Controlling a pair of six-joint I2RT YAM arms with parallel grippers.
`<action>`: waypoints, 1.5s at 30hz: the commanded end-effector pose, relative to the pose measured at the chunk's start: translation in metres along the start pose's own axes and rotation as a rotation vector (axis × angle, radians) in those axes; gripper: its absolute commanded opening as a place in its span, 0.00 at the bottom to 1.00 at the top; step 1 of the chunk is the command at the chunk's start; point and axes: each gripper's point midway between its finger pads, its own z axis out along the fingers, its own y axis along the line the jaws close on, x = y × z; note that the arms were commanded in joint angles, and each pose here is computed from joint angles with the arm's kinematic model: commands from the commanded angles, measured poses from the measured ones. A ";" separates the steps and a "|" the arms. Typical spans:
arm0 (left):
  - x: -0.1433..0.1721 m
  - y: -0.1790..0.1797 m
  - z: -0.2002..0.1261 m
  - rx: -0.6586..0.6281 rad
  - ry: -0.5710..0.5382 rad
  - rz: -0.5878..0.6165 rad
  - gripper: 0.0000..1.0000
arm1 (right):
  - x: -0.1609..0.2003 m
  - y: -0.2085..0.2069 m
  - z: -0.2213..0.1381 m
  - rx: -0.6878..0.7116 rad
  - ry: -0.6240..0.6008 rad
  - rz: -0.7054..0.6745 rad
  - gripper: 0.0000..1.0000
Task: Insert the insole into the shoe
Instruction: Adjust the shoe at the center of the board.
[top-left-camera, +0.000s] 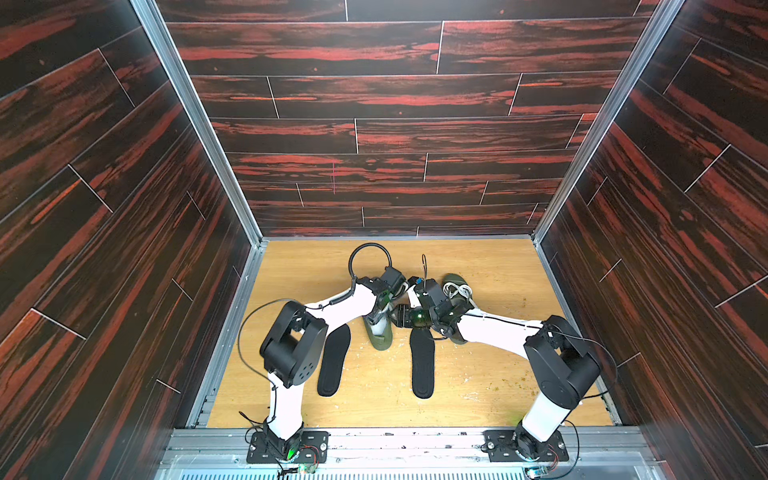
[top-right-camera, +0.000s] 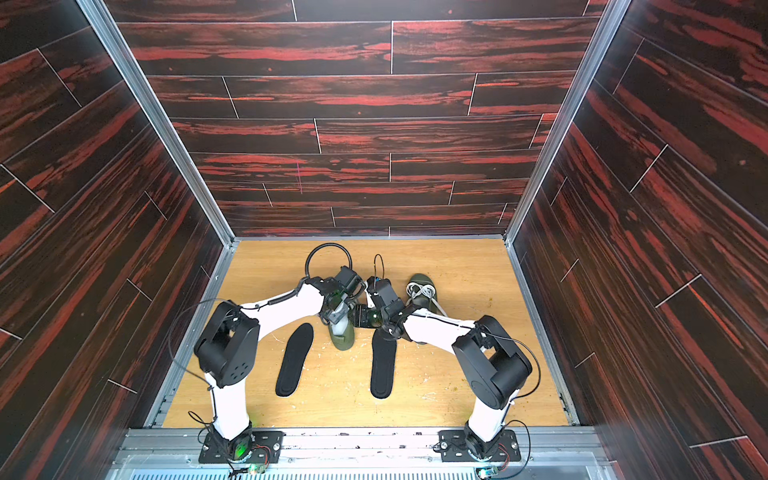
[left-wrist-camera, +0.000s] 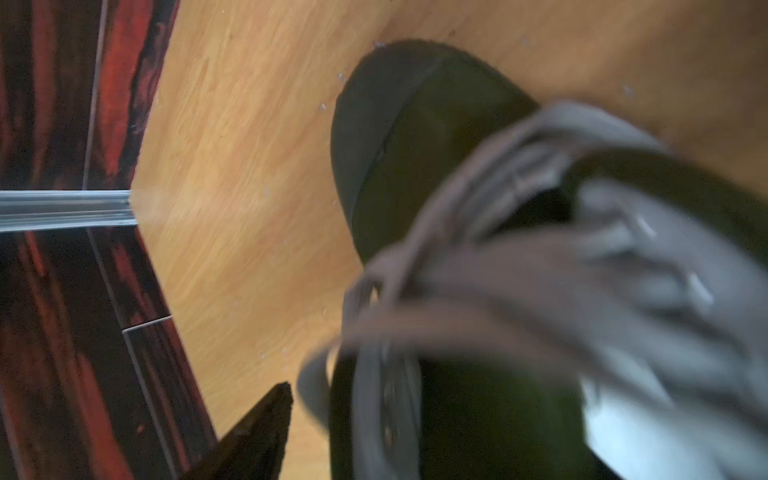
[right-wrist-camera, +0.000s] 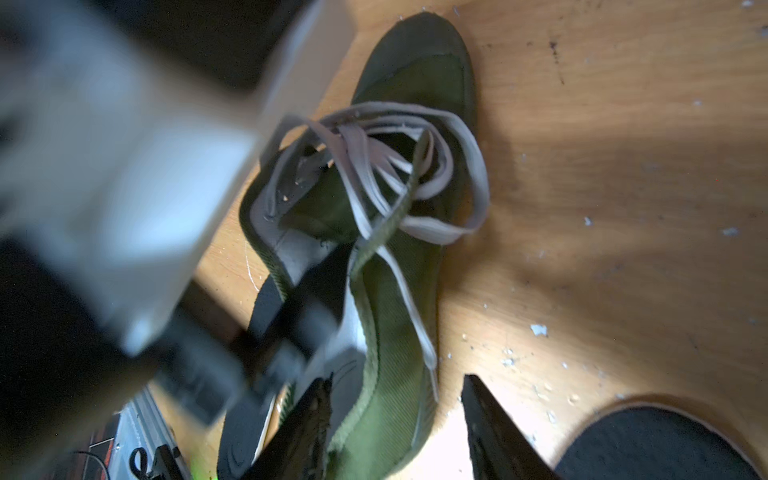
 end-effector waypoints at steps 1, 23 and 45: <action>-0.021 0.013 -0.001 0.013 -0.060 -0.005 0.78 | 0.002 -0.002 -0.009 0.007 -0.001 0.008 0.55; -0.037 -0.013 -0.010 0.354 -0.111 -0.033 0.16 | 0.014 -0.001 -0.016 0.047 0.035 0.003 0.60; -0.011 -0.005 -0.024 0.409 0.119 -0.564 0.06 | 0.006 -0.030 0.028 0.364 -0.023 -0.053 0.71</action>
